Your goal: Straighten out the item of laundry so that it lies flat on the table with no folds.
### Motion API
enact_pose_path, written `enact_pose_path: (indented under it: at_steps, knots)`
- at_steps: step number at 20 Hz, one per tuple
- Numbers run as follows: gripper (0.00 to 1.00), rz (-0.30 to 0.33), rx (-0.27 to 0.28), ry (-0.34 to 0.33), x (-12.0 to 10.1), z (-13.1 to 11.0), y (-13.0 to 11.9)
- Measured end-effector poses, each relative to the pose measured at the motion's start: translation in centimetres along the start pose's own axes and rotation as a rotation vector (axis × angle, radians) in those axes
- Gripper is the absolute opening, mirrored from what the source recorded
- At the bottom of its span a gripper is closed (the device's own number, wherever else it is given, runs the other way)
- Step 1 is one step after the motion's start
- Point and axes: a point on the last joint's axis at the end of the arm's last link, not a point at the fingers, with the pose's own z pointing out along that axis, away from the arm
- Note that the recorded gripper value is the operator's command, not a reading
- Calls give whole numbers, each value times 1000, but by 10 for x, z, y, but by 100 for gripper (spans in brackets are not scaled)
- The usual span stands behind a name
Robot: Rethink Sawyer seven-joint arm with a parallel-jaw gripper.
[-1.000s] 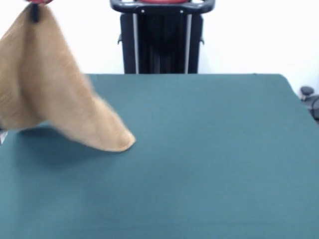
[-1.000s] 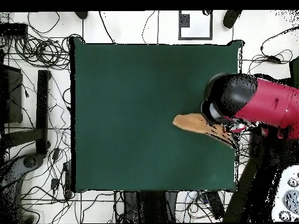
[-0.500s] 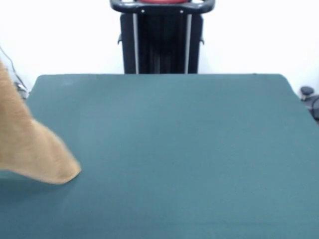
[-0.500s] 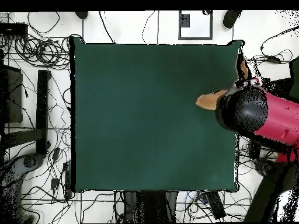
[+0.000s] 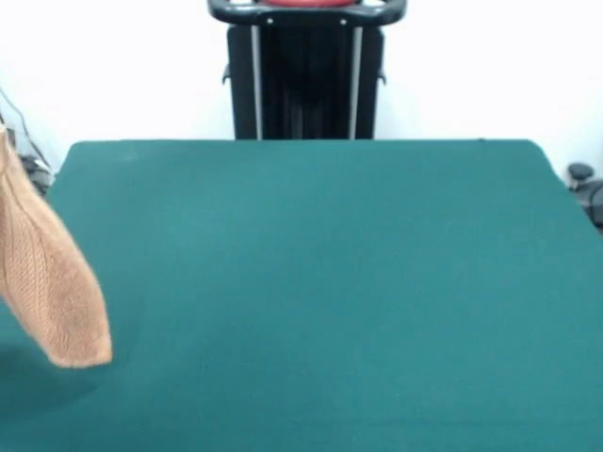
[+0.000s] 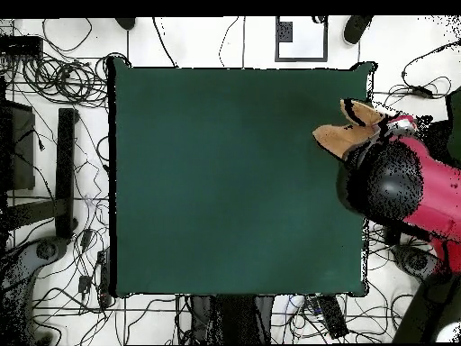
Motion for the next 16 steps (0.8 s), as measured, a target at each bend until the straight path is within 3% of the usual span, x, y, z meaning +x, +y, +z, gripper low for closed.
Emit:
enact_pose_path:
  at_steps: [4,8,11,13,16]
  knots:
    - [0,-11,-57,-48,-4,-3,6]
    - [0,-80,-162,-184,0,-7,18]
    - [0,-131,-294,-328,27,-17,39]
    - [0,-135,-366,-376,44,-23,51]
    - [0,-129,-425,-407,57,-25,59]
